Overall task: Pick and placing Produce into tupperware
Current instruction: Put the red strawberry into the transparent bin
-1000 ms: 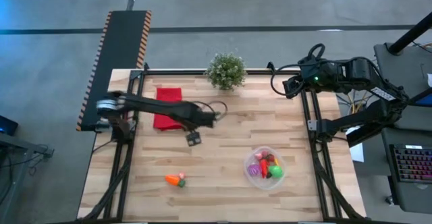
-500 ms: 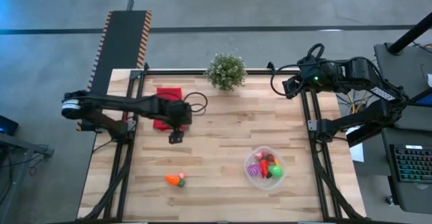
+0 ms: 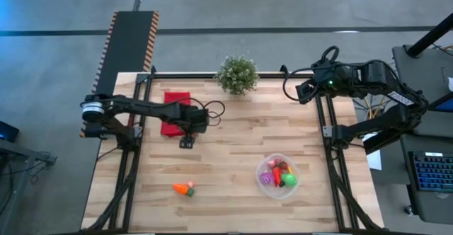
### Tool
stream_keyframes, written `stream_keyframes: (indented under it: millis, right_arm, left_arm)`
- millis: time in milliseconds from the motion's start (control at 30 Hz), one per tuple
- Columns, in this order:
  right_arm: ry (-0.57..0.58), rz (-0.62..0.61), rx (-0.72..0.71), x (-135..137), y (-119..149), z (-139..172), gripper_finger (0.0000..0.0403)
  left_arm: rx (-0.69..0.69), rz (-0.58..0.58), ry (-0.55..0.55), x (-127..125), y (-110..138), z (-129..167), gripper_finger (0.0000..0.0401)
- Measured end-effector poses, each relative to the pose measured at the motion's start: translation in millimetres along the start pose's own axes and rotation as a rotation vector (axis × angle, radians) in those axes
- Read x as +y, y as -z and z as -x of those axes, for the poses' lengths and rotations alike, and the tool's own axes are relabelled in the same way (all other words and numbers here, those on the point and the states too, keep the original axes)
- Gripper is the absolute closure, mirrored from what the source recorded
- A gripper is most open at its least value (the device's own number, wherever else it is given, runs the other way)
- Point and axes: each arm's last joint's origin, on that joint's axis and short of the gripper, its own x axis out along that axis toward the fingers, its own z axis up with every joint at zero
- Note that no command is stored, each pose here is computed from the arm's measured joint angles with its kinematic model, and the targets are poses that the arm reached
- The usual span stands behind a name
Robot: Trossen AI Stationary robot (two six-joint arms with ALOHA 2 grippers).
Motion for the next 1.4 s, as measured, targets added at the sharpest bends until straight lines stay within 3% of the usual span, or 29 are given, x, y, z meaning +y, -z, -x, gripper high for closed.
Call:
stream_keyframes:
  millis: [167, 533, 900, 1133, 1333, 1400]
  right_arm:
    - [0.009, 0.014, 0.01, 0.4, 1.7, -3.3, 0.0154]
    - [0.016, 0.021, 0.018, 0.8, 3.3, -6.1, 0.0154]
    - [0.011, 0.022, 0.025, 0.8, 3.6, -6.1, 0.0154]
    - [0.011, 0.022, 0.025, 0.8, 3.6, -6.1, 0.0154]
    - [0.007, 0.015, 0.027, 1.0, 3.6, -6.1, 0.0154]
    - [0.007, 0.01, 0.027, 1.0, 3.6, -6.1, 0.0154]
  left_arm:
    - [0.022, 0.017, 0.018, 5.9, 0.6, -7.8, 0.0133]
    - [0.027, 0.002, 0.041, 5.7, -2.7, -19.3, 0.0244]
    - [-0.006, 0.047, 0.032, 7.5, -7.3, -13.3, 0.0264]
    - [-0.264, 0.117, 0.051, 11.7, -42.6, 45.7, 0.0265]
    - [-0.661, 0.094, 0.045, 11.2, -95.7, 114.7, 0.0265]
    - [-0.745, 0.072, 0.055, 7.3, -113.3, 124.9, 0.0265]
